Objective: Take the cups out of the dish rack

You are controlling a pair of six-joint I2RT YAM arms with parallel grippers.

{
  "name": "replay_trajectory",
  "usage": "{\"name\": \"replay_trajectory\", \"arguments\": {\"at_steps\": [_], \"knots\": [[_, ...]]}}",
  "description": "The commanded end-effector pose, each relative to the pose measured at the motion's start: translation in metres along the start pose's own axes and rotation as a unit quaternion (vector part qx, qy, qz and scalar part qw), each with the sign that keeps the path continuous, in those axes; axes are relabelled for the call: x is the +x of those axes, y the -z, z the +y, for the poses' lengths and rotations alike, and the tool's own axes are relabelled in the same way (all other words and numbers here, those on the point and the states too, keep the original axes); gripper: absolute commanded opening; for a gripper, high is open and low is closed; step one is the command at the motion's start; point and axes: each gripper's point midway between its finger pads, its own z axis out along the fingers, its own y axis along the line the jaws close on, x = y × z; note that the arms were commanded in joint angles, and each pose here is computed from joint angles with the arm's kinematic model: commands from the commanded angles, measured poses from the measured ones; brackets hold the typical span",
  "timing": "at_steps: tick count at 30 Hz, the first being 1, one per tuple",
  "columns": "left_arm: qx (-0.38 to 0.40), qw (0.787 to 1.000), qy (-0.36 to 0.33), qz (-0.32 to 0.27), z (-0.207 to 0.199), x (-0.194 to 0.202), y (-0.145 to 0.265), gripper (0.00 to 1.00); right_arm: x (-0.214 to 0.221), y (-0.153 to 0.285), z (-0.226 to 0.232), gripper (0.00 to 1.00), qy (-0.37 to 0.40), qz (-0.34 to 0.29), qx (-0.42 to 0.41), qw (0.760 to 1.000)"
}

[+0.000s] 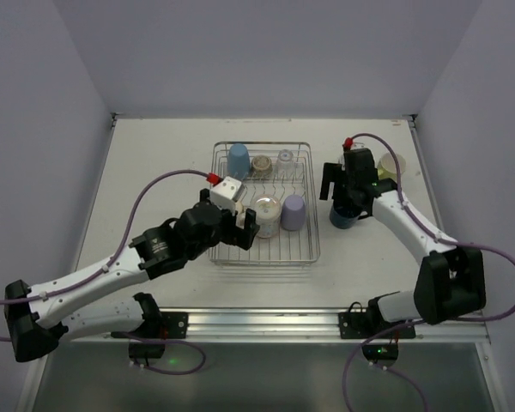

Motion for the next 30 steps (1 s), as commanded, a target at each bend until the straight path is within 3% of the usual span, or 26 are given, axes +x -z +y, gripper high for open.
{"name": "replay_trajectory", "arguments": {"at_steps": [1, 5, 11, 20, 30], "knots": [[0.038, 0.998, -0.033, -0.033, -0.026, -0.033, -0.018, 1.0, -0.021, 0.036, 0.007, 0.87, -0.02, -0.07, -0.035, 0.997], [0.101, 0.989, -0.095, -0.058, -0.053, -0.039, -0.039, 1.0, -0.021, 0.067, 0.017, 0.96, -0.039, -0.112, -0.086, 0.989], [0.083, 0.987, -0.135, -0.031, -0.052, -0.026, -0.076, 1.0, -0.019, 0.099, 0.025, 0.99, -0.048, -0.165, -0.141, 0.975], [0.016, 0.992, -0.127, -0.01, -0.028, -0.026, -0.108, 1.0, -0.006, 0.111, 0.035, 0.99, -0.035, -0.173, -0.186, 0.967], [0.035, 0.993, -0.11, 0.005, -0.021, -0.019, -0.121, 1.0, -0.004, 0.107, 0.039, 0.99, -0.029, -0.163, -0.196, 0.967]]}}
